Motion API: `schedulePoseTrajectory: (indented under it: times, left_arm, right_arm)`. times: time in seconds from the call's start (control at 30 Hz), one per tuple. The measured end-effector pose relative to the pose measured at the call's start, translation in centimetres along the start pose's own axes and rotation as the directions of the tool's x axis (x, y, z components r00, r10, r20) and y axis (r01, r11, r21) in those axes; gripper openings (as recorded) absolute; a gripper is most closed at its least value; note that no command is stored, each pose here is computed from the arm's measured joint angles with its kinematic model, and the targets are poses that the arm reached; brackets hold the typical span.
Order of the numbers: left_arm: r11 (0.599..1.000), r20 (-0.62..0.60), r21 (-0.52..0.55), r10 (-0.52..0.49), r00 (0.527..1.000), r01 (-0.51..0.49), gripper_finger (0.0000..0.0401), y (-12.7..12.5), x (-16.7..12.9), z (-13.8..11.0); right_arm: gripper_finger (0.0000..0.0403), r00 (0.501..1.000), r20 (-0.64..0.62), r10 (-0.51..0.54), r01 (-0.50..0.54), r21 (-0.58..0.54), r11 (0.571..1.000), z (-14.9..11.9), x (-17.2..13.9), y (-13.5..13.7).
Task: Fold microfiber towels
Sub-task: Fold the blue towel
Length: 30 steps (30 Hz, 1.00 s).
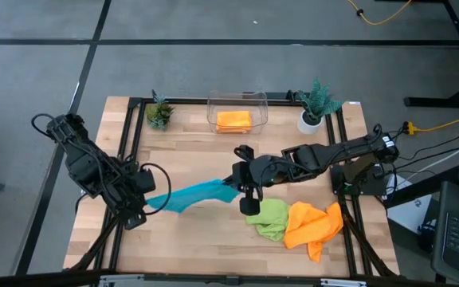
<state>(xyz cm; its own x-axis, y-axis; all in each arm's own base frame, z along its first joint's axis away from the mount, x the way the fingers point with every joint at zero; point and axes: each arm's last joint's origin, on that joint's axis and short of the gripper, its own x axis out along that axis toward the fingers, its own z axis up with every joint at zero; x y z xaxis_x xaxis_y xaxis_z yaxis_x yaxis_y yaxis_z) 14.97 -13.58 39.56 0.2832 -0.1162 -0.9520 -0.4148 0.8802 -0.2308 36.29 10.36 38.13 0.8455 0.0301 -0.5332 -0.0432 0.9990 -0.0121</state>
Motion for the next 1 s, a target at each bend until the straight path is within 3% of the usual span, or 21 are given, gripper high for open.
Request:
schedulePoseTrajectory:
  times: [0.3, 0.5, 0.67, 1.0]
  left_arm:
    - [1.0, -0.024, -0.005, -0.01, 1.0, 0.01, 0.0, 0.0, 0.0, -0.1]
    - [1.0, -0.007, -0.031, -0.003, 1.0, 0.003, 0.0, 0.0, 0.0, 0.0]
    - [0.999, -0.024, -0.048, -0.009, 1.0, 0.008, 0.0, 0.0, 0.0, -0.1]
    - [0.998, -0.02, -0.056, -0.008, 1.0, 0.007, 0.0, 0.0, 0.0, 0.0]
  right_arm:
    - [0.0016, 0.999, 0.033, 0.026, -0.026, -0.011, 1.0, 0.2, -0.2, 1.0]
    - [0.0006, 0.994, 0.03, -0.101, 0.103, -0.088, 0.991, -0.2, -0.1, 1.5]
    - [0.0015, 0.991, 0.095, -0.093, 0.108, -0.157, 0.982, 0.5, -0.3, 1.8]
    - [0.0014, 0.992, 0.09, -0.085, 0.094, -0.106, 0.99, 0.5, -0.6, 1.9]
